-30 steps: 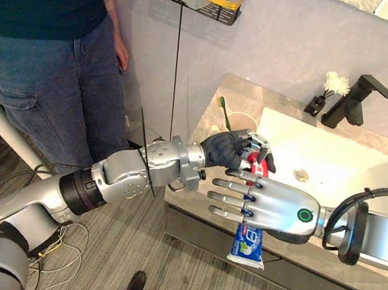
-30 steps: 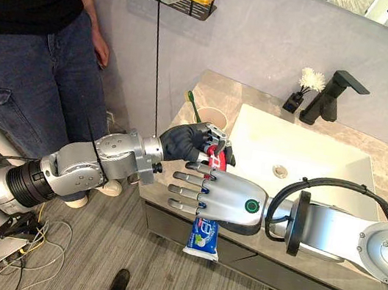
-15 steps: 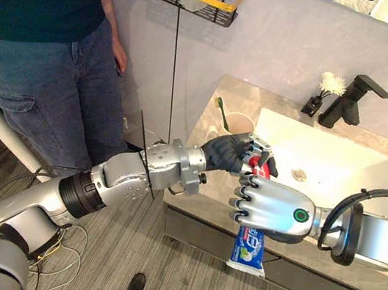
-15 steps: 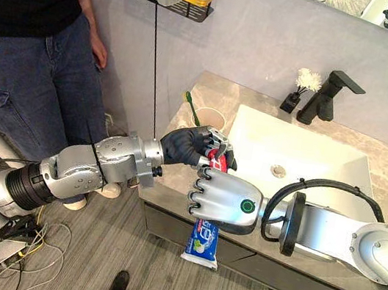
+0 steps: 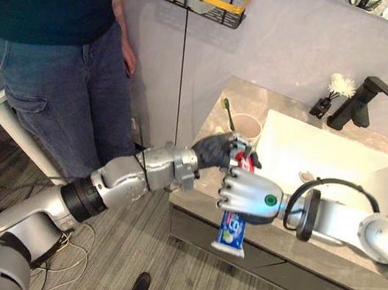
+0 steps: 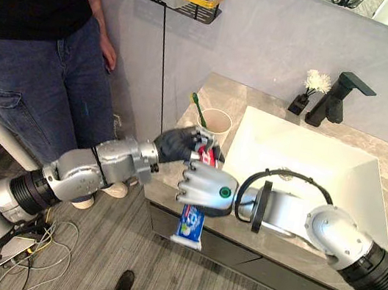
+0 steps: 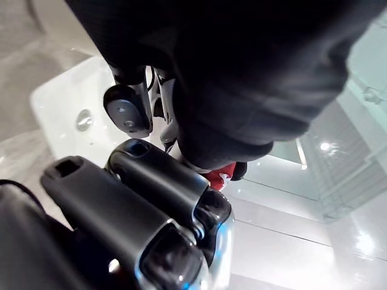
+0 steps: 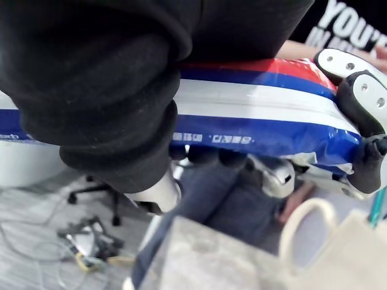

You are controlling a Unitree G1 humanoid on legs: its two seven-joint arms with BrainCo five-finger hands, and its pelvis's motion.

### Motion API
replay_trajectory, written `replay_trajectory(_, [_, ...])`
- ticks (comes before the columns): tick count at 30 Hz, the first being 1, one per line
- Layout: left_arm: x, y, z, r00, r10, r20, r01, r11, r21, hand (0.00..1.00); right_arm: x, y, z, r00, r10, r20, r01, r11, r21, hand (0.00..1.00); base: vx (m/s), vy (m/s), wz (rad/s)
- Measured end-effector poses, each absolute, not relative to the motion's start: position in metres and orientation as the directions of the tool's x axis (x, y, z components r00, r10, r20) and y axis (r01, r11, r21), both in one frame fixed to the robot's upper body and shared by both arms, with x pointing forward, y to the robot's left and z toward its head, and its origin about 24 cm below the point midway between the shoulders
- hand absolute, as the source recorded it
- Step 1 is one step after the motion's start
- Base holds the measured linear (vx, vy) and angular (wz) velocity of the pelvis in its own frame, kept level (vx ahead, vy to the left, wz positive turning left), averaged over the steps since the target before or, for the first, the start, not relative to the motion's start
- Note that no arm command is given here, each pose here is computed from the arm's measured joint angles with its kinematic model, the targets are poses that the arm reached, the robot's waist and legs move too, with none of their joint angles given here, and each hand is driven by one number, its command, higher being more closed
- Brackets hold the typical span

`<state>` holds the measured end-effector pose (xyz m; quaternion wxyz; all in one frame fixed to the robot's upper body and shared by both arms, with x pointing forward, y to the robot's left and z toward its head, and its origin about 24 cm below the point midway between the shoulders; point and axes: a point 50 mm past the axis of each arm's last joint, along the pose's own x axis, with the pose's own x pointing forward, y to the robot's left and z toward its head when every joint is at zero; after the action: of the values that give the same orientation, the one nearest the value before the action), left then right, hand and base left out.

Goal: Organize washtable

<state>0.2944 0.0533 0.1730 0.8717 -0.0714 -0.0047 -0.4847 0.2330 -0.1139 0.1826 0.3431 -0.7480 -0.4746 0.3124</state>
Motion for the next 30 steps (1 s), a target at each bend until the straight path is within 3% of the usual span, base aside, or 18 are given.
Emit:
replay_trajectory(8, [0.301,0.058,0.190,0.584,-0.799,0.141,0.812,0.576,-0.098,0.00,0.243,-0.105,0.192,0.387,0.920,-0.054,0.527,-0.269,-0.806,1.00,-0.01,-0.012,0.03])
replay_trajectory(19, [0.337,0.056,0.185,0.745,-0.621,0.246,0.656,0.748,-0.100,0.00,0.276,-0.100,0.195,0.485,0.870,0.087,0.460,-0.170,-0.871,1.00,0.01,-0.005,-0.01])
replay_trajectory(23, [0.338,0.062,0.189,0.725,-0.624,0.292,0.650,0.760,0.012,0.00,0.275,-0.145,0.232,0.591,0.737,0.329,0.513,-0.028,-0.858,1.00,0.02,-0.001,-0.06])
replay_trajectory(25, [0.336,0.067,0.179,0.730,-0.633,0.258,0.636,0.767,0.083,0.00,0.285,-0.176,0.259,0.672,0.596,0.440,0.572,-0.040,-0.819,1.00,-0.01,0.002,-0.09])
replay_trajectory(30, [0.332,0.057,0.171,0.729,-0.635,0.257,0.613,0.772,0.168,0.00,0.284,-0.182,0.266,0.678,0.571,0.463,0.591,-0.048,-0.805,1.00,-0.01,-0.004,-0.15])
